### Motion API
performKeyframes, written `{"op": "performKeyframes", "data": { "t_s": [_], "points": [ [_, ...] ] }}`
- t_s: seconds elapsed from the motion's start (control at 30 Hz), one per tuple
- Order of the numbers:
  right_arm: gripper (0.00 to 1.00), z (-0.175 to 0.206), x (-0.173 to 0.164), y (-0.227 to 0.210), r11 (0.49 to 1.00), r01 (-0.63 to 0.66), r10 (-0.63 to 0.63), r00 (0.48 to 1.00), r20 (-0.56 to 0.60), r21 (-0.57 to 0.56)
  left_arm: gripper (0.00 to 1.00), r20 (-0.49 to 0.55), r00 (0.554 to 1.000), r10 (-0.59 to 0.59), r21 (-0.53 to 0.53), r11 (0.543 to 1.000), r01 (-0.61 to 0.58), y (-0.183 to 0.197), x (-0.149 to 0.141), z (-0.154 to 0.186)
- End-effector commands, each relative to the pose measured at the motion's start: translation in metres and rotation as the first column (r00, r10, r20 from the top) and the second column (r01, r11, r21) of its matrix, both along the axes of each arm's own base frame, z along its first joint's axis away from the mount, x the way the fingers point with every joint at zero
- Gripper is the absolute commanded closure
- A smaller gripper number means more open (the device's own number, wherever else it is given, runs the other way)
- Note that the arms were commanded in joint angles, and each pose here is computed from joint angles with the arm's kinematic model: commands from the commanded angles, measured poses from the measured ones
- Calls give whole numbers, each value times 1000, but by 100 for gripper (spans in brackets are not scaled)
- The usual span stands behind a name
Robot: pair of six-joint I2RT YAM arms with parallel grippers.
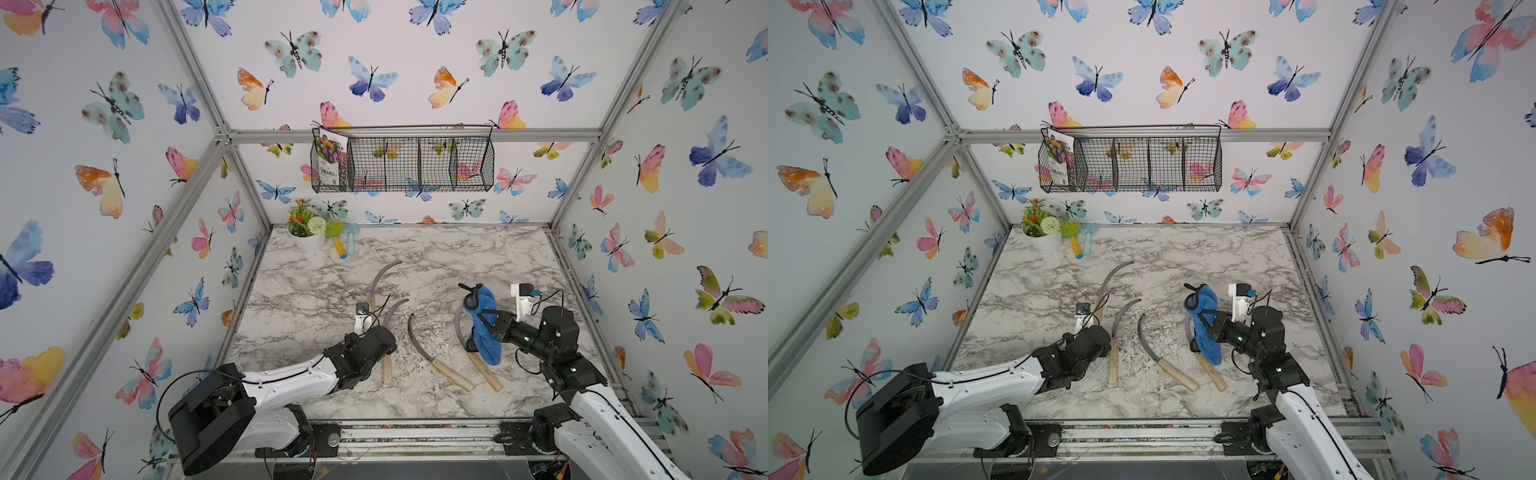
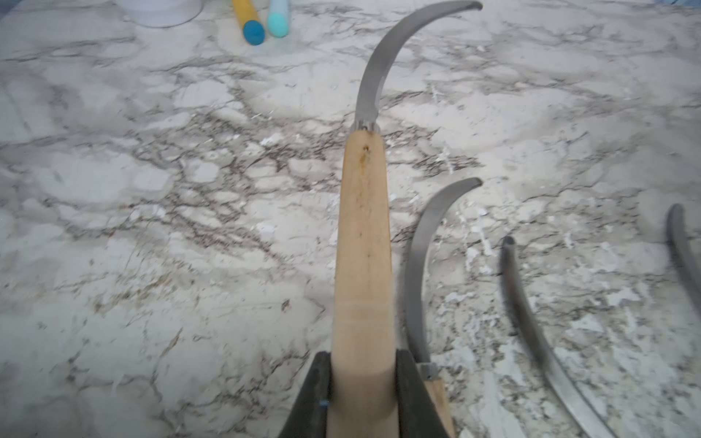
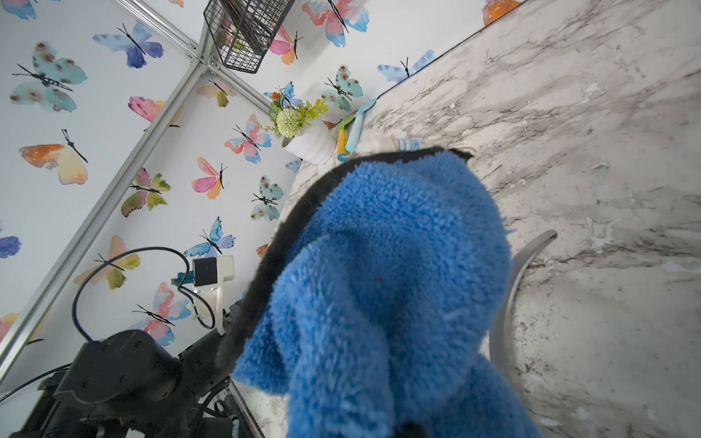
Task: Wipe small sickles with rags
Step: Pick up the small sickle from the center of the board.
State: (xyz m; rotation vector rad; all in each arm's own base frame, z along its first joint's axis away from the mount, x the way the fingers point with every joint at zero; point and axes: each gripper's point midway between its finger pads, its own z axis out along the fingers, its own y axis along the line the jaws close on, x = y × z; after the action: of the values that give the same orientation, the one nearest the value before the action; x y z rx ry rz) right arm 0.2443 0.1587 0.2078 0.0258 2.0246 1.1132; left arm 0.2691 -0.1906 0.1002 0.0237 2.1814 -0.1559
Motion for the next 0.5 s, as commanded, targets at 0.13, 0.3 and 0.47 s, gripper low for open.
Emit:
{"op": "performKeyframes", "data": {
  "t_s": [0.13,0.3,0.47],
  "points": [
    [98,51,7,-4,999,28,-29,999,-24,-41,100,269,894,-358,-4,928,373,-55,40,82],
    [98,85,46,-4,990,67,-68,998,-4,-121,100,345,861,-373,79,926,370,-54,46,80],
    [98,93,86,1,980,95,-96,995,2,-176,100,226,840,-493,94,870,485,-84,63,51]
  ]
}}
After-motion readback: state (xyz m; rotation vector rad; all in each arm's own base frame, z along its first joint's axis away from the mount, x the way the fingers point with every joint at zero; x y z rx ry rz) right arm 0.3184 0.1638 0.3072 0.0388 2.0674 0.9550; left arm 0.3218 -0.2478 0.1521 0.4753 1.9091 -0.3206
